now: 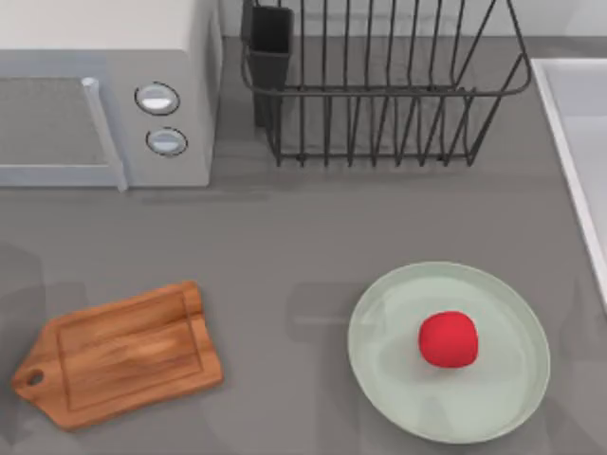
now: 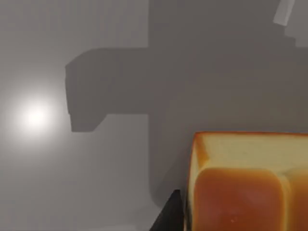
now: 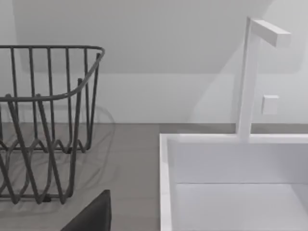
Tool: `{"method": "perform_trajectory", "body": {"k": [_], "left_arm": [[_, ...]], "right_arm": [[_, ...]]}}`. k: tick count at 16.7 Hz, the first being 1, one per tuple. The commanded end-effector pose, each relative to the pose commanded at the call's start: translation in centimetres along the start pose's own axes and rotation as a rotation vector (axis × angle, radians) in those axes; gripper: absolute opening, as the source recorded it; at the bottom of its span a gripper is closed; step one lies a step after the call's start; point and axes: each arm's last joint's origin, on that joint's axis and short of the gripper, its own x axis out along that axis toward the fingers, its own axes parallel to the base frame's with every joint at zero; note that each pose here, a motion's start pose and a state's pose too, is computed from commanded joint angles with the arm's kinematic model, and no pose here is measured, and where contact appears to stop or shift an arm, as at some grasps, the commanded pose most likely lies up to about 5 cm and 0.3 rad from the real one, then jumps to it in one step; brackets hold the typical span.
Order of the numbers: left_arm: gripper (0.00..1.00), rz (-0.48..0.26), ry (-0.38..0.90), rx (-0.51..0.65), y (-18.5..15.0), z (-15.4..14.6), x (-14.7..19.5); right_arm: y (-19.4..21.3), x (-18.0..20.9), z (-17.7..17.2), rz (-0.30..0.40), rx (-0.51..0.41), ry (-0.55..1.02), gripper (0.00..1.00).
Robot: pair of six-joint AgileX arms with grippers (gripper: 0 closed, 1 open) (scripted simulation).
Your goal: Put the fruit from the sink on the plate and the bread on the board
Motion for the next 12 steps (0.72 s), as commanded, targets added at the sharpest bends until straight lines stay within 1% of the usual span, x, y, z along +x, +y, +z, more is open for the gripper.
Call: {"method": "perform_trajectory", "body": {"k": [6, 7, 9, 12], "left_arm": [[0.00, 0.000, 0.000, 0.000, 0.0, 0.0, 0.0], [0.00, -0.002, -0.003, -0.015, -0.3, 0.0, -1.2], [0.00, 0.000, -0.003, -0.013, -0.1, 0.0, -1.6], [0.00, 0.000, -0.003, -0.014, 0.3, 0.0, -3.9]], "right_arm": [[0.0, 0.0, 0.0, 0.000, 0.000, 0.000, 1.00], [0.0, 0.0, 0.0, 0.000, 0.000, 0.000, 1.00], [0.0, 0.0, 0.0, 0.000, 0.000, 0.000, 1.00], [0.0, 0.0, 0.0, 0.000, 0.000, 0.000, 1.00]]}}
